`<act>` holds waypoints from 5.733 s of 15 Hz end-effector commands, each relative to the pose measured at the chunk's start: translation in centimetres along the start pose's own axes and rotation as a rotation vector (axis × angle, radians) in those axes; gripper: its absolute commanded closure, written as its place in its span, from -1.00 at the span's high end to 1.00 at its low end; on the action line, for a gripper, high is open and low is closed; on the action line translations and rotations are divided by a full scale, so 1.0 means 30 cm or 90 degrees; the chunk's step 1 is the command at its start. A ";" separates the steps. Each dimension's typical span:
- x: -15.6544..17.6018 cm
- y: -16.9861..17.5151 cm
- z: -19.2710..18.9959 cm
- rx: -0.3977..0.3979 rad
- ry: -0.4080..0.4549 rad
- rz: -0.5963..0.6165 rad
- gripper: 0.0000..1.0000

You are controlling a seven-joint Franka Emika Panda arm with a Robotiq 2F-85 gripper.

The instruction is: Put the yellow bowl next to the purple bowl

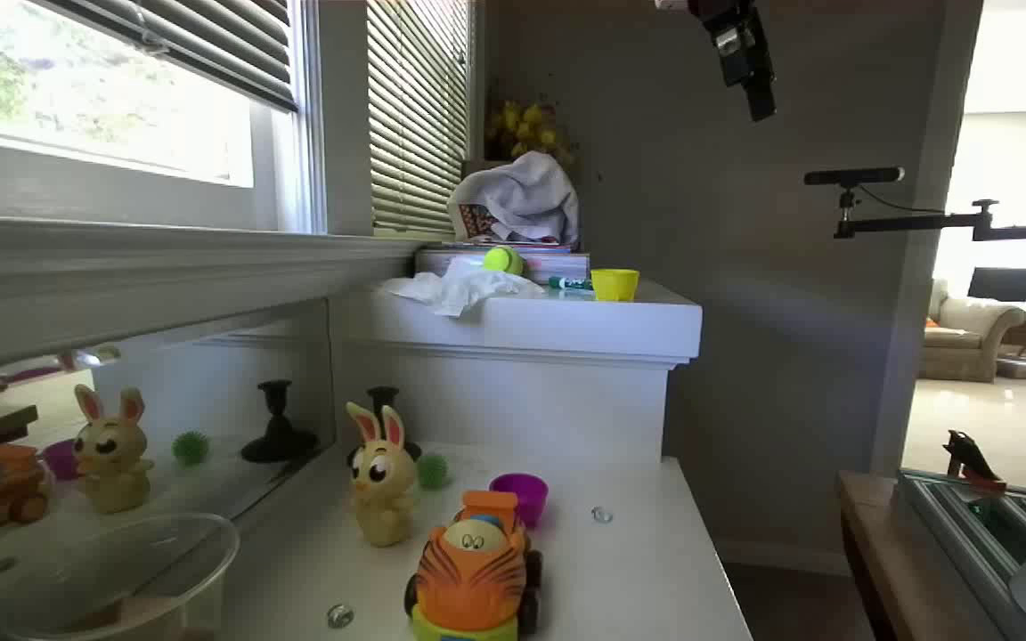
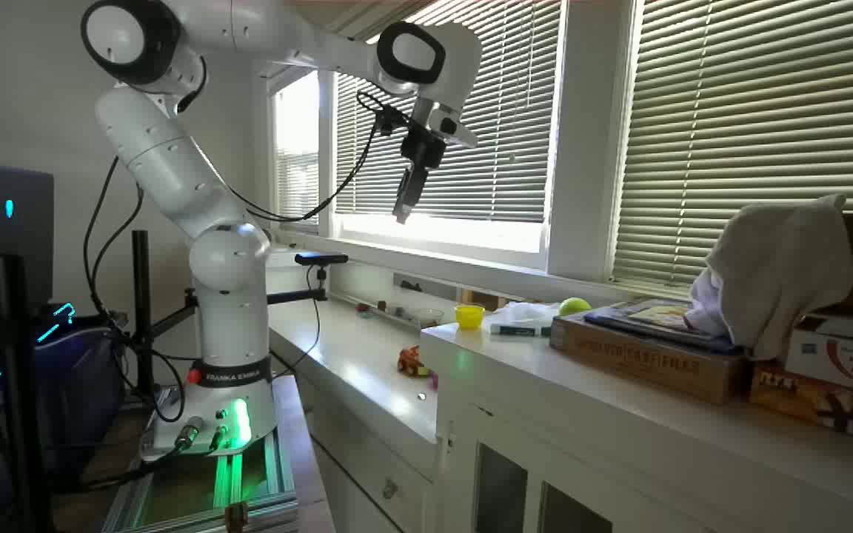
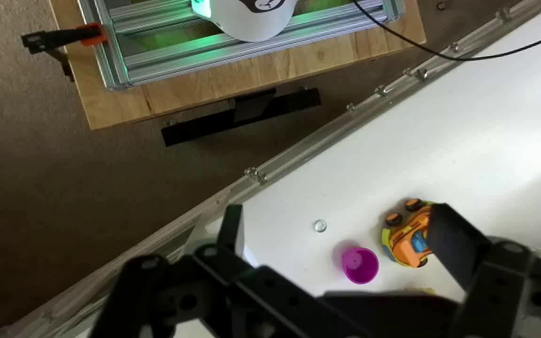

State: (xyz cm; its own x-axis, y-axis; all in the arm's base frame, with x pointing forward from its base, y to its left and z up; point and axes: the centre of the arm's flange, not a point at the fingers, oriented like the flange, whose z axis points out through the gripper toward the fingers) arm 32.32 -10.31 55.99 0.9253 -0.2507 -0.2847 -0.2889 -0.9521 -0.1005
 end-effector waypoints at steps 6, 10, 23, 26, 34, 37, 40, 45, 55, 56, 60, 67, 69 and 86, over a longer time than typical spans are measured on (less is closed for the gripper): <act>0.000 0.000 0.000 0.000 0.000 0.000 1.00; 0.056 0.027 0.012 -0.004 0.103 0.048 1.00; 0.177 0.127 0.247 -0.022 0.259 0.157 1.00; 0.196 0.135 0.305 -0.011 0.282 0.150 1.00; 0.220 0.133 0.332 -0.004 0.280 0.139 1.00; 0.248 0.156 0.375 -0.004 0.289 0.142 1.00; 0.282 0.159 0.398 0.005 0.280 0.129 1.00; 0.351 0.161 0.422 0.002 0.287 0.098 1.00; 0.395 0.114 0.414 -0.007 0.297 0.040 1.00; 0.400 0.116 0.415 -0.008 0.298 0.037 1.00; 0.422 0.121 0.415 -0.007 0.300 0.023 1.00; 0.436 0.097 0.427 0.002 0.290 0.006 -0.12; 0.433 0.089 0.421 0.001 0.292 0.002 -0.24; 0.408 -0.280 0.556 -0.014 0.278 -0.156 -0.28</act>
State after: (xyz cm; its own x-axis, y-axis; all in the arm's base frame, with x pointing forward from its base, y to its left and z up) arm 41.71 -2.88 39.69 0.9821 -0.0938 0.1631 -0.0796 -0.9926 -0.0915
